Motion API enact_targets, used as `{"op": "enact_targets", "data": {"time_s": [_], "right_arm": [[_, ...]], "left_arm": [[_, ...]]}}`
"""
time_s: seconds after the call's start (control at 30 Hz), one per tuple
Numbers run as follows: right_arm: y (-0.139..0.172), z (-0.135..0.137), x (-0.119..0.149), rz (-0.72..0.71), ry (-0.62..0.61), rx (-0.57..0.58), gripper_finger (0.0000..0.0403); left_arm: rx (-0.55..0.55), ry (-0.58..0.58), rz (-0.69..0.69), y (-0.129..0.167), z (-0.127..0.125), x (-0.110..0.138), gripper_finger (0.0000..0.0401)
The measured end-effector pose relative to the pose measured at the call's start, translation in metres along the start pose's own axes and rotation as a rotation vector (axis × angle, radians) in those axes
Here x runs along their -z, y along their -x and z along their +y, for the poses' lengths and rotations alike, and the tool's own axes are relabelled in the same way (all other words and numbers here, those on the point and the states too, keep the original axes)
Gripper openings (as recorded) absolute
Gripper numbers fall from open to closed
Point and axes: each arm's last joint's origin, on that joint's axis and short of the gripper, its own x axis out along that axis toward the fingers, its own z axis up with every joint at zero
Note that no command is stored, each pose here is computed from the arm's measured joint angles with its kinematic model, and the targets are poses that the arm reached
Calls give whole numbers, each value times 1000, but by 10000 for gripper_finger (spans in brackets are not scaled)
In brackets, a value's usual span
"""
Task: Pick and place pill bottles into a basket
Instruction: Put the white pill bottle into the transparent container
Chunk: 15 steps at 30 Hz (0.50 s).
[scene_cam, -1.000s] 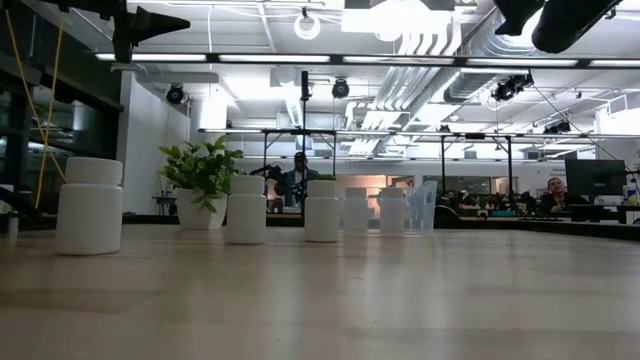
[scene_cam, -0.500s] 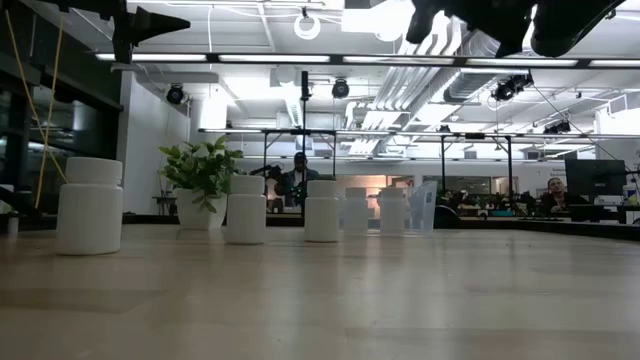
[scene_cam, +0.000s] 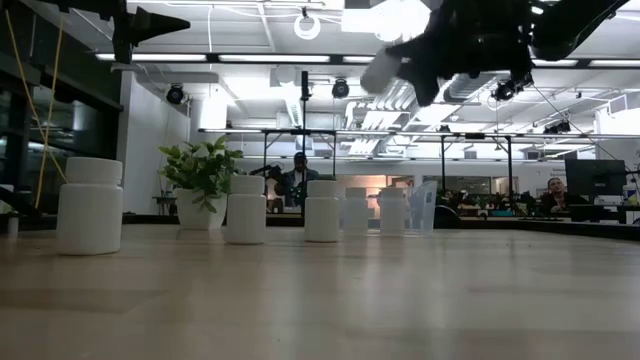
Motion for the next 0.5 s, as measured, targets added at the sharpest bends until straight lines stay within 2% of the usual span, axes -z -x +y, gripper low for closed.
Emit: {"op": "enact_targets", "data": {"time_s": [0.5], "right_arm": [[5, -13, 29, 259, 63, 341, 140]], "left_arm": [[-2, -3, 4, 0, 0, 0, 260]]}}
